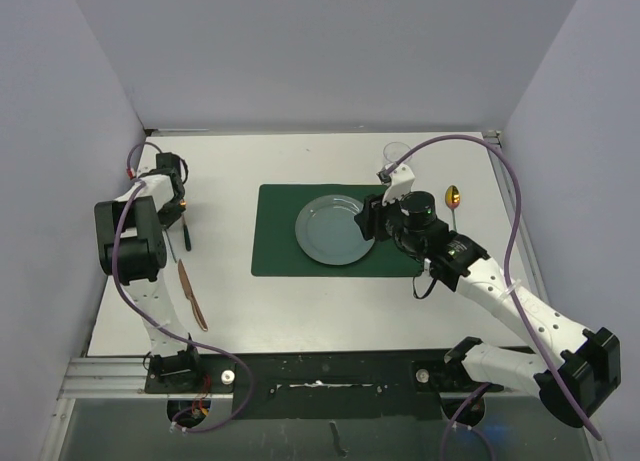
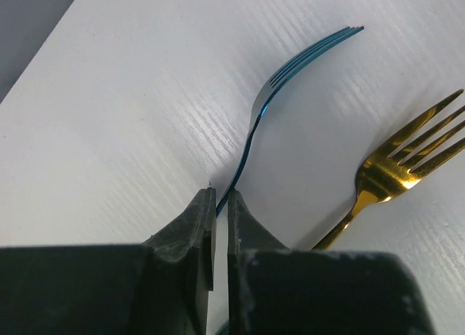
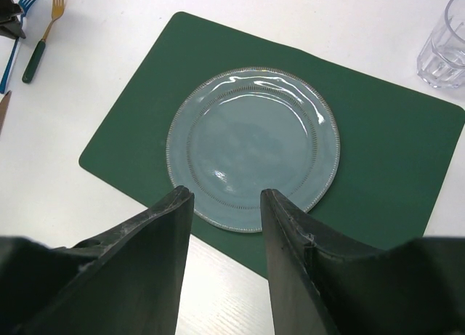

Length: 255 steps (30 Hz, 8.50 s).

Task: Set the dinner table for one person
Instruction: Pick up the fork at the center of the board, then place the fork on the napkin, then adjust the napkin at the center of the board.

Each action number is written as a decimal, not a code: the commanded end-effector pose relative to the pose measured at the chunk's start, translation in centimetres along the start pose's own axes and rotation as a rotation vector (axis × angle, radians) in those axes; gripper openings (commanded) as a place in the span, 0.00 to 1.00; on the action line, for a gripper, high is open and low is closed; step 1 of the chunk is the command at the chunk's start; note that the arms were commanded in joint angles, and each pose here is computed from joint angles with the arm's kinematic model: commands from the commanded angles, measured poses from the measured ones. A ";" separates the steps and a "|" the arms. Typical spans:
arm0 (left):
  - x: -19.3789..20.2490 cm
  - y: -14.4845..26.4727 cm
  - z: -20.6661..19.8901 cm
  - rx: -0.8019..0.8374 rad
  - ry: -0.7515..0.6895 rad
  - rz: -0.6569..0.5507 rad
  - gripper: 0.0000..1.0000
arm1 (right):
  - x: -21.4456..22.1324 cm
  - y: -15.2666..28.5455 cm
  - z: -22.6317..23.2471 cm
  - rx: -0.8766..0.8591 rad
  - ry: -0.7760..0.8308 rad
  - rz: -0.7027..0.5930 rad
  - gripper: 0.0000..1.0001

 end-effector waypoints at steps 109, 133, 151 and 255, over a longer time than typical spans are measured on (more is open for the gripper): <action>11.3 10.3 -13.3 1.161 -0.413 0.413 0.00 | -3.3 -1.4 3.7 -0.068 -0.067 0.008 0.42; 11.7 8.6 -12.4 1.012 -0.470 0.418 0.18 | -3.7 -1.1 4.8 -0.104 -0.054 0.008 0.42; 11.4 9.4 -11.7 0.929 -0.485 0.367 0.59 | -3.9 -1.3 5.4 -0.128 -0.049 -0.001 0.42; 7.3 5.5 -5.2 0.243 -0.102 -0.009 0.62 | 9.8 -13.1 -10.2 0.540 -0.303 0.263 0.38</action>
Point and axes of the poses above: each gripper's point midway between its finger pads, its own y axis back along the fingers, its own z axis along the line the jaws close on, x = y × z, the point moved 6 cm from there along y, back along the fingers, and after that the axes turned 5 degrees about -y, right-handed, at the moved point
